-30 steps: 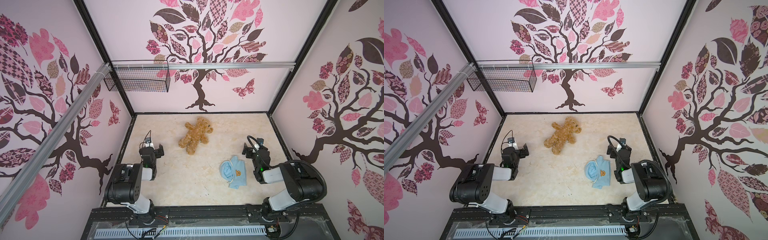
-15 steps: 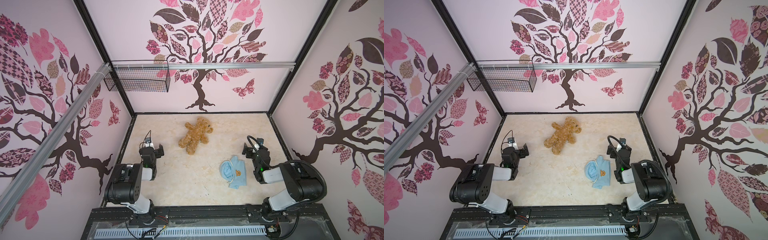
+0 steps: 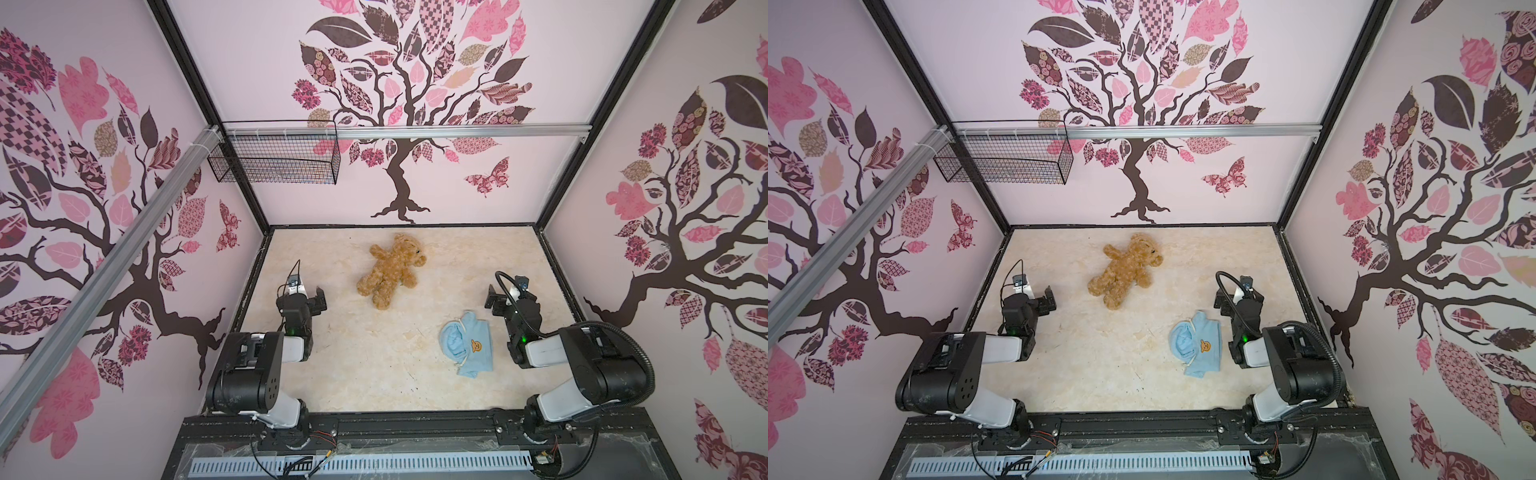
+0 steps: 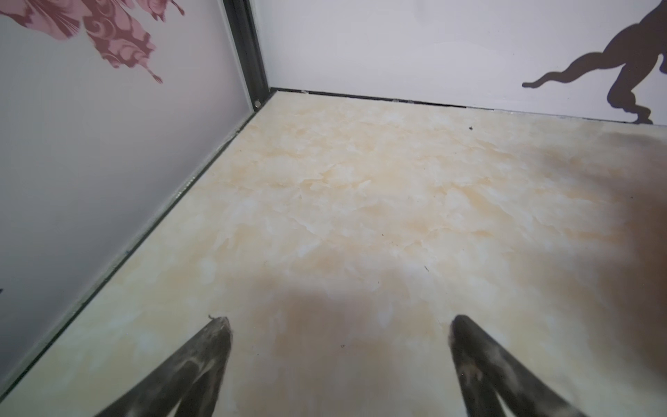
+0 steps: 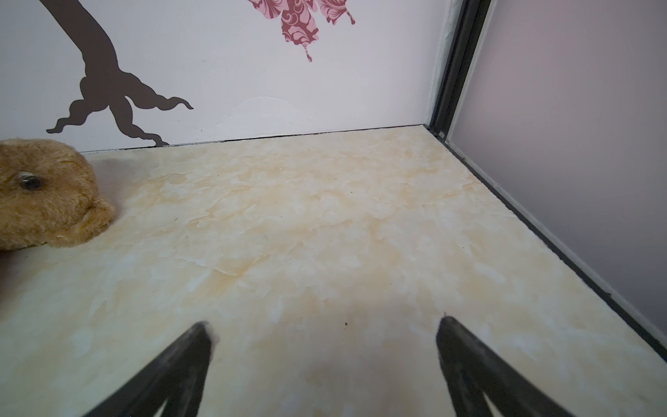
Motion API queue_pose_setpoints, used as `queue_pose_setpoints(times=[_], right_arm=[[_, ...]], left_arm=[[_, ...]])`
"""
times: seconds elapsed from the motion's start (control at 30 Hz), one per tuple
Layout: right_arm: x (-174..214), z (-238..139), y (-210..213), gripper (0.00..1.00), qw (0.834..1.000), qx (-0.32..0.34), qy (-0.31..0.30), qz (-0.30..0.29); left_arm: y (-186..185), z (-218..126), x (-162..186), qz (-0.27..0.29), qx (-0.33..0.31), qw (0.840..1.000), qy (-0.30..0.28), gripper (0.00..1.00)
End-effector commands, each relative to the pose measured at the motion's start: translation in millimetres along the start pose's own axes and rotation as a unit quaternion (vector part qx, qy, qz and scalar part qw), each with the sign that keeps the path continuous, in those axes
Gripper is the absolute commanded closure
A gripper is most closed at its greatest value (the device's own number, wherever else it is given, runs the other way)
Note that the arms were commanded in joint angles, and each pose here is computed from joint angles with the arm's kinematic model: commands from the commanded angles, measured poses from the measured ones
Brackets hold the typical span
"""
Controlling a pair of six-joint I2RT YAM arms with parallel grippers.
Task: Dress the teddy bear
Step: 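Reach the left gripper toward the teddy bear while the right gripper moves toward it too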
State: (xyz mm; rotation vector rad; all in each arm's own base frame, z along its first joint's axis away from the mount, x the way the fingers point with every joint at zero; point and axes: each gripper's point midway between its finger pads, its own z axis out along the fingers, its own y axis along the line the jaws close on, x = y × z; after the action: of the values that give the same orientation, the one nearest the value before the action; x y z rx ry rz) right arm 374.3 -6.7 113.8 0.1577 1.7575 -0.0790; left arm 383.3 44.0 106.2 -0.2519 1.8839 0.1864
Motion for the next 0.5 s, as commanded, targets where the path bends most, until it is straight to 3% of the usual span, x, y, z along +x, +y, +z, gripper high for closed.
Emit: queue_pose_setpoints(times=[0.0, 0.07, 0.13, 0.3, 0.47], right_arm=[[-27.8, -8.0, -12.4, 0.0, 0.999, 0.038, -0.019, 0.031], [-35.1, -12.9, -19.8, 0.0, 0.996, 0.06, -0.007, 0.066], [-49.8, -20.2, -18.8, 0.0, 0.991, 0.053, -0.015, 0.122], [-82.4, -32.5, 27.6, 0.0, 0.983, -0.085, -0.012, 0.163], [-84.7, -39.0, 66.0, 0.0, 0.967, -0.147, 0.028, 0.205]], left_arm=[[18.0, -8.5, -33.7, -0.035, -0.049, 0.998, 0.007, 0.03], [24.0, -13.3, -45.0, -0.065, -0.068, 0.995, 0.023, 0.03], [16.1, -15.1, -53.0, -0.086, -0.047, 0.995, 0.034, 0.03], [-23.4, -22.8, -68.8, -0.146, 0.063, 0.987, 0.031, 0.03], [-68.5, -33.9, -64.3, -0.169, 0.113, 0.978, 0.048, 0.03]])
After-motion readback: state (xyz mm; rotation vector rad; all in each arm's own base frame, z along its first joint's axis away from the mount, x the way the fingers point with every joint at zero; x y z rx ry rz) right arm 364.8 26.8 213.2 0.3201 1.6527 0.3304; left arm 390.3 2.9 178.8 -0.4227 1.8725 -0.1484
